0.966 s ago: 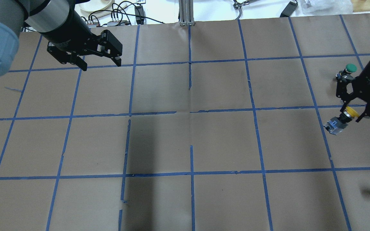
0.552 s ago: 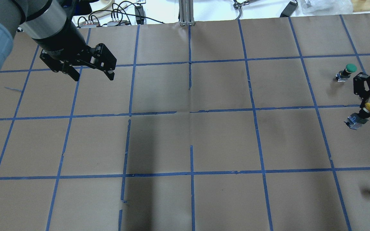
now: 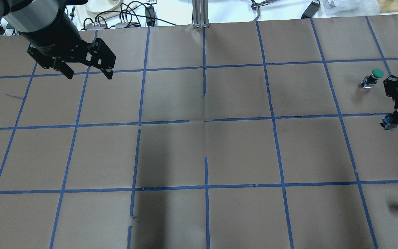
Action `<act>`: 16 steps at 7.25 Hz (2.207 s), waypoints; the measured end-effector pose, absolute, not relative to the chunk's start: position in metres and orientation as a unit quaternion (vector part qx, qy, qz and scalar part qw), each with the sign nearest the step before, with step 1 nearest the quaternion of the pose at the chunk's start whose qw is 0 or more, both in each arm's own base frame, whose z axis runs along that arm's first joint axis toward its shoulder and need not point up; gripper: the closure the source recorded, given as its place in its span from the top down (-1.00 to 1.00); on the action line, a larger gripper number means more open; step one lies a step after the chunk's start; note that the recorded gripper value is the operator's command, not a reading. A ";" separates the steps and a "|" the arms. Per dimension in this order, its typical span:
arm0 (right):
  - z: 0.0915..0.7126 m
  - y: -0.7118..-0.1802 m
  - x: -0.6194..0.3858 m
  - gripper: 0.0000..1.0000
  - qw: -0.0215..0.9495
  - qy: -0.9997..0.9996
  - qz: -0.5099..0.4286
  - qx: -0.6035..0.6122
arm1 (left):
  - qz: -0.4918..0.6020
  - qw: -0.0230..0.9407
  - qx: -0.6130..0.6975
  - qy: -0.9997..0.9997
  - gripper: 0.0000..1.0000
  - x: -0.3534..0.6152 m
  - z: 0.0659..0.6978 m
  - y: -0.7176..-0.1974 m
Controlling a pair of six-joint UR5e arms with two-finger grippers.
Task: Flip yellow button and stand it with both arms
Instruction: 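Lower the button upright onto the table with the right gripper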
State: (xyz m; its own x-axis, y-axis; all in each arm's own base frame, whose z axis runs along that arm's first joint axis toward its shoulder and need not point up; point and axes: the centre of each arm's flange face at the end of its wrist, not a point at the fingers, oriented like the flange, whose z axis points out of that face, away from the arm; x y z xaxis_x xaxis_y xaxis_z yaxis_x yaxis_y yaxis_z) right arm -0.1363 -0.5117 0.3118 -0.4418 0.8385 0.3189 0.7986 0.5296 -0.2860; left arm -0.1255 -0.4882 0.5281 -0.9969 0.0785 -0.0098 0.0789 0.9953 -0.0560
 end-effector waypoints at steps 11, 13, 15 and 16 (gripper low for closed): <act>0.212 -0.496 -0.150 -0.42 0.305 -0.785 0.130 -0.524 | 0.005 -0.007 0.041 0.999 0.99 -0.119 0.513 -0.505; 0.208 -0.497 -0.150 0.05 0.304 -0.785 0.127 -0.525 | 0.004 -0.007 0.041 0.999 0.99 -0.120 0.514 -0.504; 0.207 -0.496 -0.149 0.42 0.303 -0.786 0.125 -0.524 | 0.001 -0.006 0.042 0.999 0.99 -0.120 0.516 -0.503; 0.204 -0.493 -0.148 0.92 0.304 -0.787 0.120 -0.523 | 0.000 -0.007 0.043 0.999 0.99 -0.121 0.516 -0.503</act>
State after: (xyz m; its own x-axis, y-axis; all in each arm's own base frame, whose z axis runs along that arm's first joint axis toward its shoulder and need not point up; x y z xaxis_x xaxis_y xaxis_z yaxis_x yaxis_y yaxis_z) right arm -0.1475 -0.4927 0.2037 -0.2688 0.8962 0.3529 0.7498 0.4247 -0.5074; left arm -0.1206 -0.5031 0.5157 -0.9963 0.0850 0.0131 0.0851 0.9964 0.0003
